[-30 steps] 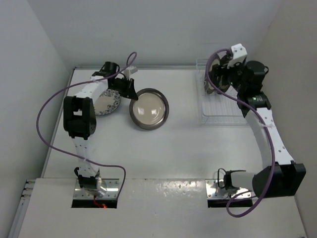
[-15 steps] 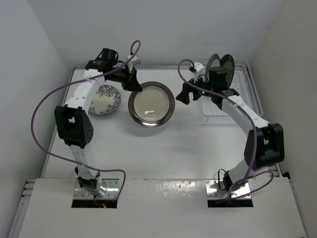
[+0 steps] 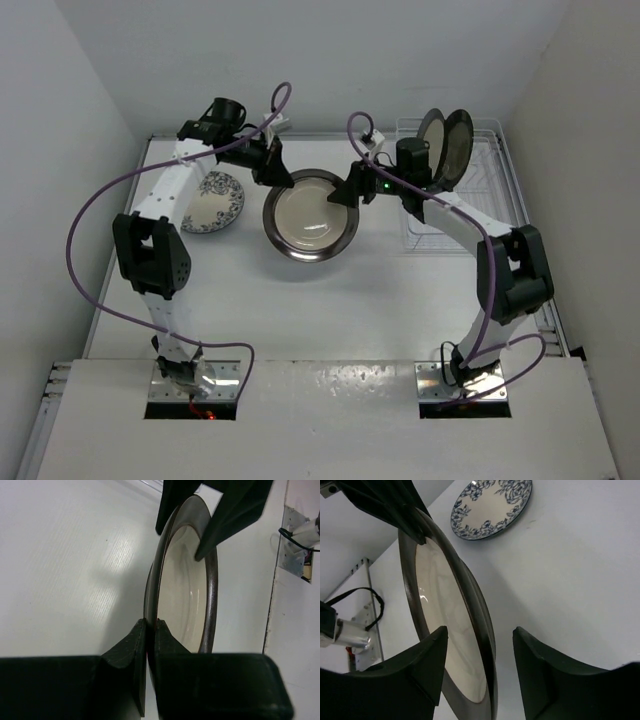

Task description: Load the plates into the dish rack

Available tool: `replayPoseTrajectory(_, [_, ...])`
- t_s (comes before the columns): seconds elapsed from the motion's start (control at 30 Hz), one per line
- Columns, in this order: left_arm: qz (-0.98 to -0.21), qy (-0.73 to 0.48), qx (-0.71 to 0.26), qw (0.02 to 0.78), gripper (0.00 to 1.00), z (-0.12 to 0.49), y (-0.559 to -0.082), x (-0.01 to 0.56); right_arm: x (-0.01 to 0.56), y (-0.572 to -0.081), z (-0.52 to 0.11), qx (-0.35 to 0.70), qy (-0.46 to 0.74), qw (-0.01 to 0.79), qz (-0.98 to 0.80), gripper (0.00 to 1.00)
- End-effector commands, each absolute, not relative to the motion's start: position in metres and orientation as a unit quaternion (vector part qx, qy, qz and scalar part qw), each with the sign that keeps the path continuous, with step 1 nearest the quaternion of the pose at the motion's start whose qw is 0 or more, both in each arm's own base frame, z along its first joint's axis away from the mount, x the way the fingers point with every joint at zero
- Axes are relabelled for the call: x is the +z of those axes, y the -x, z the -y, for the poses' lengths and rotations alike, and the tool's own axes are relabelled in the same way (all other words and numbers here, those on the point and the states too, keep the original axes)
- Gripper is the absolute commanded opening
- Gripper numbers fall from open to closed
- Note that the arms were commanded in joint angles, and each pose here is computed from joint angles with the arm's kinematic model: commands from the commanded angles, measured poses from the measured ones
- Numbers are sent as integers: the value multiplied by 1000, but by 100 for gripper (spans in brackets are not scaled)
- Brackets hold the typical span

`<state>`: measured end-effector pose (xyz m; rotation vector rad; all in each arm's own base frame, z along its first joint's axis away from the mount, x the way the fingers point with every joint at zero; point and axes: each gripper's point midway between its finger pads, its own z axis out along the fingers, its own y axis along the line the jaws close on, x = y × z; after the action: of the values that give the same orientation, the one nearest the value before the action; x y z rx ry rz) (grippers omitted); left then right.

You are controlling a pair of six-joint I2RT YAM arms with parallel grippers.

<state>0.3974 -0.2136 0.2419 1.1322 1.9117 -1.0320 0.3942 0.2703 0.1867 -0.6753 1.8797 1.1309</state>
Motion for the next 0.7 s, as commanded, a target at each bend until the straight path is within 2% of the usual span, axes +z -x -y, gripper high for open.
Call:
replayPoseTrajectory(0.0, [-663,-464,-447,381,0,233,-381,298,200,-388,-289,483,280,406,-724,50])
replayPoseTrajectory(0.03, [-663,-464,-447,381,0,233,-381,298,198,-387,-293,484,283,400,-725,45])
replayPoseTrajectory(0.1, [-663,-464,-447,381,0,233,-381,298,206,-390,-296,484,287,403,-722,11])
replayPoseTrajectory(0.13, [-668,-458,-451,375,0,233,-382,295,200,-389,-295,481,275,388,-736,0])
replayPoseTrajectory(0.23, [-690,-447,-424,379,0,229,-393,289,212,-395,-292,472,263,404,-738,0])
replayPoseTrajectory(0.27, [-700,-438,-414,384,8,227,-399,289,223,-393,-289,467,262,420,-733,0])
replayPoseTrajectory(0.3, [-710,-432,-403,383,20,225,-402,286,230,-393,-287,463,262,431,-729,0])
replayPoseTrajectory(0.33, [-721,-428,-386,385,46,221,-407,282,236,-397,-283,458,259,448,-723,0])
replayPoseTrajectory(0.4, [-727,-422,-375,392,71,216,-413,284,261,-401,-273,446,249,487,-709,0])
replayPoseTrajectory(0.43, [-733,-416,-365,395,88,210,-418,283,272,-402,-267,442,240,501,-704,0])
replayPoseTrajectory(0.47, [-736,-408,-357,404,97,205,-424,287,277,-407,-262,433,229,513,-705,0])
replayPoseTrajectory(0.6, [-769,-344,-300,447,100,170,-459,306,329,-418,-223,389,187,585,-686,0])
replayPoseTrajectory(0.67, [-794,-287,-257,470,100,131,-482,310,343,-434,-194,341,146,625,-686,0])
